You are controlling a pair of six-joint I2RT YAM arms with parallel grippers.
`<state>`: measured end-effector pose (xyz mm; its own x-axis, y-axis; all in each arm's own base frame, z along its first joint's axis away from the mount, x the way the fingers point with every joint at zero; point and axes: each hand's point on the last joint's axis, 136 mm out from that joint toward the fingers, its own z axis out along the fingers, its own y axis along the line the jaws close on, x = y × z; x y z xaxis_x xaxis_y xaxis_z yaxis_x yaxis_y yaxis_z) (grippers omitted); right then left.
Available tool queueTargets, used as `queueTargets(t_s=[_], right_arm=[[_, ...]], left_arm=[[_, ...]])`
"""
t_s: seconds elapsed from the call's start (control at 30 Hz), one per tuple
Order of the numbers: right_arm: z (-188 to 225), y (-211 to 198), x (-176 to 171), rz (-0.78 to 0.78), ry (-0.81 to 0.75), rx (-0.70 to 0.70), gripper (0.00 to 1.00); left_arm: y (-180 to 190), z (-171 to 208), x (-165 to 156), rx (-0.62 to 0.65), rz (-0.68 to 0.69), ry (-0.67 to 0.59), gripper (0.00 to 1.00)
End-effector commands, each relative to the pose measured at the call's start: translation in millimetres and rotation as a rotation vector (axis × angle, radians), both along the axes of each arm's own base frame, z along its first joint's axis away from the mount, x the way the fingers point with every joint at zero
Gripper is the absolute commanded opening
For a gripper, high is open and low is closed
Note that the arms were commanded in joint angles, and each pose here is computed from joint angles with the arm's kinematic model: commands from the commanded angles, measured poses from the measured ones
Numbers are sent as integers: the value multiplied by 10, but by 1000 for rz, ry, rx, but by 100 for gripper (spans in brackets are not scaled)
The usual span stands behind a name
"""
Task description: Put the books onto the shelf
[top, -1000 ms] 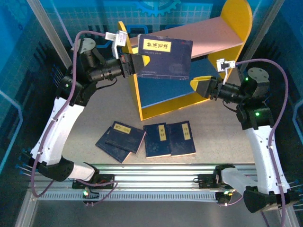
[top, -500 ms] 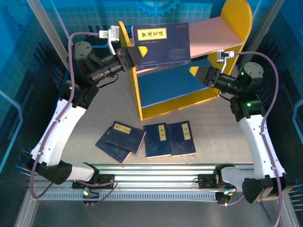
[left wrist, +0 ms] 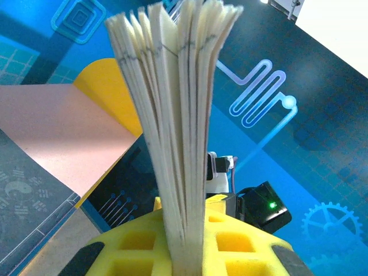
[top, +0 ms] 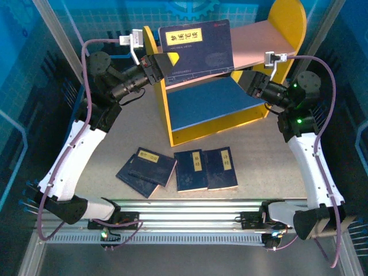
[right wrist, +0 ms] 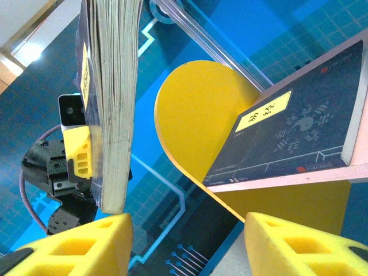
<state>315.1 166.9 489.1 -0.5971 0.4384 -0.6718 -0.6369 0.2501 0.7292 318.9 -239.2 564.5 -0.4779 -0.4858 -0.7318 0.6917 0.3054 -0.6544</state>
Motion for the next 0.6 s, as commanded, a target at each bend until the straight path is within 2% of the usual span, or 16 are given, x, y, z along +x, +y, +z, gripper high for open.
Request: queueTargets(t_s=[0.0, 0.2, 0.57], right_arm=[[243, 35, -62, 17, -71, 24, 55], [237, 29, -83, 13, -74, 22, 58], [250, 62, 7, 12, -62, 32, 61]], left_arm=[[63, 168, -10, -44, 22, -58, 0], [155, 160, 61, -25, 106, -64, 0], [71, 56, 139, -37, 65, -22, 0]])
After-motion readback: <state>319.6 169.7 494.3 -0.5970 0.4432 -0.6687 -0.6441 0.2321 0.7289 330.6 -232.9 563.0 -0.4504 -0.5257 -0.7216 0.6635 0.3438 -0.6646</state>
